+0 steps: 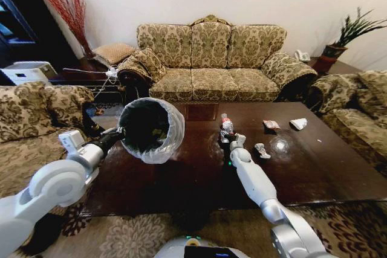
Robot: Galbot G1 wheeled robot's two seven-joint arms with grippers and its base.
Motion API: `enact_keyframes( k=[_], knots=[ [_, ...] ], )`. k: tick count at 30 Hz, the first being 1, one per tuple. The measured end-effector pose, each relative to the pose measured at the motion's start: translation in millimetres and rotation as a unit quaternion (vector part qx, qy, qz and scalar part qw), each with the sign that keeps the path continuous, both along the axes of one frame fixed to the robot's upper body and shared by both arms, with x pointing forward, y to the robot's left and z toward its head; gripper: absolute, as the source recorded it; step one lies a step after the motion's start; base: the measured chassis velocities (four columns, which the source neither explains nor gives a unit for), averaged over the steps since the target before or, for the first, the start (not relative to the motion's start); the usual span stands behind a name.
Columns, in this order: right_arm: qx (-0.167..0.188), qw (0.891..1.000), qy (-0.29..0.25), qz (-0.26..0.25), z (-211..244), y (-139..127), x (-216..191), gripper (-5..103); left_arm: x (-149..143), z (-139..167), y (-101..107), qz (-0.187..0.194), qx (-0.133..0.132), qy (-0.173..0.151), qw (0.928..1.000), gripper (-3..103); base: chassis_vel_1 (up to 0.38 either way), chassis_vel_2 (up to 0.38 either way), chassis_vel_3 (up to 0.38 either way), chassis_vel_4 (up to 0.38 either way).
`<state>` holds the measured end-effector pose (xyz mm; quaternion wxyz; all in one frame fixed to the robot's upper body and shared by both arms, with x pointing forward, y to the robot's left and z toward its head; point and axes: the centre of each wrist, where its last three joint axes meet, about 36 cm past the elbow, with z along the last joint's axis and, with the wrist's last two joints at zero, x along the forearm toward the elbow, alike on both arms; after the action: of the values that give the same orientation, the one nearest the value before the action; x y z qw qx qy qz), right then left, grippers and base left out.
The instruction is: Move to the front of the table and place the trash on the table into the trash bin.
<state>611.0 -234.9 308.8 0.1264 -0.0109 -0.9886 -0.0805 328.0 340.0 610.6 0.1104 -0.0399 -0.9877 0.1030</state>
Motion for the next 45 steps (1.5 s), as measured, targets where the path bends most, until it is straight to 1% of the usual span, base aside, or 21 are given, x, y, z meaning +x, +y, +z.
enact_keyframes(
  k=[3,4,6,8,11,16,20,21,22,23,24,25,26,28,29,30,33,34,35,37,45],
  knots=[
    [-0.001,1.000,0.007,-0.001,-0.8,2.0,-0.5,49,0.5,-1.0,1.4,0.003,-0.001,0.001,1.0000,0,0.000,0.000,0.000,0.000],
    [-0.001,1.000,0.007,-0.001,-0.8,2.0,-0.5,49,0.5,-1.0,1.4,0.003,-0.001,0.001,1.0000,0,0.000,0.000,0.000,0.000],
    [0.000,1.000,0.007,-0.001,-0.7,2.8,-1.5,38,0.8,-0.9,1.7,0.003,-0.001,0.001,1.0000,0,0.000,0.000,0.000,0.000],
    [0.000,1.000,0.007,-0.002,-0.4,2.9,-1.9,38,0.8,-0.9,1.7,0.003,-0.001,0.000,1.0000,0,0.000,0.000,0.000,0.000],
    [0.000,1.000,0.001,-0.002,-0.6,1.9,-4.6,28,1.6,-1.4,2.8,0.005,0.000,0.001,1.0000,0,0.000,0.000,0.000,0.000],
    [0.001,1.000,-0.023,-0.001,5.8,3.2,-10.5,27,1.8,-1.9,2.8,0.005,-0.001,0.004,1.0000,0,0.000,0.000,0.000,0.000],
    [0.002,0.993,-0.115,0.036,65.0,16.1,-37.8,27,9.4,2.6,6.2,0.010,0.004,0.014,0.9998,0,0.000,0.000,0.000,0.000],
    [0.002,0.993,-0.115,0.036,65.0,16.1,-37.8,27,9.4,2.6,6.2,0.010,0.004,0.014,0.9998,0,0.000,0.000,0.000,0.000],
    [0.004,0.987,-0.151,0.058,94.2,24.8,-51.2,27,14.0,5.4,8.9,0.015,0.004,0.019,0.9997,0,0.000,0.000,0.000,0.000],
    [0.005,0.974,-0.206,0.092,133.0,37.2,-73.0,27,21.2,11.5,12.0,0.021,-0.003,0.033,0.9992,0,0.000,0.000,0.000,0.000],
    [0.005,0.974,-0.206,0.092,133.0,37.2,-73.0,27,21.2,11.5,12.0,0.021,-0.003,0.033,0.9992,0,0.000,0.000,0.000,0.000],
    [0.012,0.955,-0.262,0.138,175.2,51.0,-100.2,27,28.7,16.9,15.5,0.025,-0.002,0.049,0.9985,0,0.000,0.000,0.000,0.000],
    [0.012,0.955,-0.262,0.138,175.2,51.0,-100.2,27,28.7,16.9,15.5,0.025,-0.002,0.049,0.9985,0,0.000,0.000,0.000,0.000],
    [0.036,0.914,-0.331,0.233,236.4,74.1,-152.0,27,40.8,21.9,20.3,0.027,0.022,0.066,0.9972,0,0.000,0.000,0.000,0.000],
    [0.036,0.914,-0.331,0.233,236.4,74.1,-152.0,27,40.8,21.9,20.3,0.027,0.022,0.066,0.9972,0,0.000,0.000,0.000,0.000],
    [0.045,0.894,-0.347,0.279,252.4,87.4,-177.0,27,45.1,24.3,20.0,0.023,0.036,0.071,0.9966,0,0.000,0.000,0.000,0.000],
    [0.067,0.867,-0.351,0.348,253.8,116.5,-214.5,27,48.5,25.5,15.6,0.011,0.055,0.077,0.9954,0,0.000,0.000,0.000,0.000],
    [0.067,0.867,-0.351,0.348,253.8,116.5,-214.5,27,48.5,25.5,15.6,0.011,0.055,0.077,0.9954,0,0.000,0.000,0.000,0.000],
    [0.076,0.856,-0.349,0.374,244.5,136.4,-226.4,27,46.2,26.0,9.2,0.000,0.062,0.079,0.9949,0,0.000,0.000,0.000,0.000],
    [0.071,0.849,-0.347,0.392,231.4,155.6,-229.8,27,41.7,27.8,0.9,-0.015,0.066,0.078,0.9946,0,0.000,0.000,0.000,0.000],
    [0.043,0.844,-0.339,0.413,213.5,193.7,-231.1,26,29.5,32.4,-11.4,-0.032,0.067,0.058,0.9955,0,0.000,0.000,0.000,0.000]
  ],
)
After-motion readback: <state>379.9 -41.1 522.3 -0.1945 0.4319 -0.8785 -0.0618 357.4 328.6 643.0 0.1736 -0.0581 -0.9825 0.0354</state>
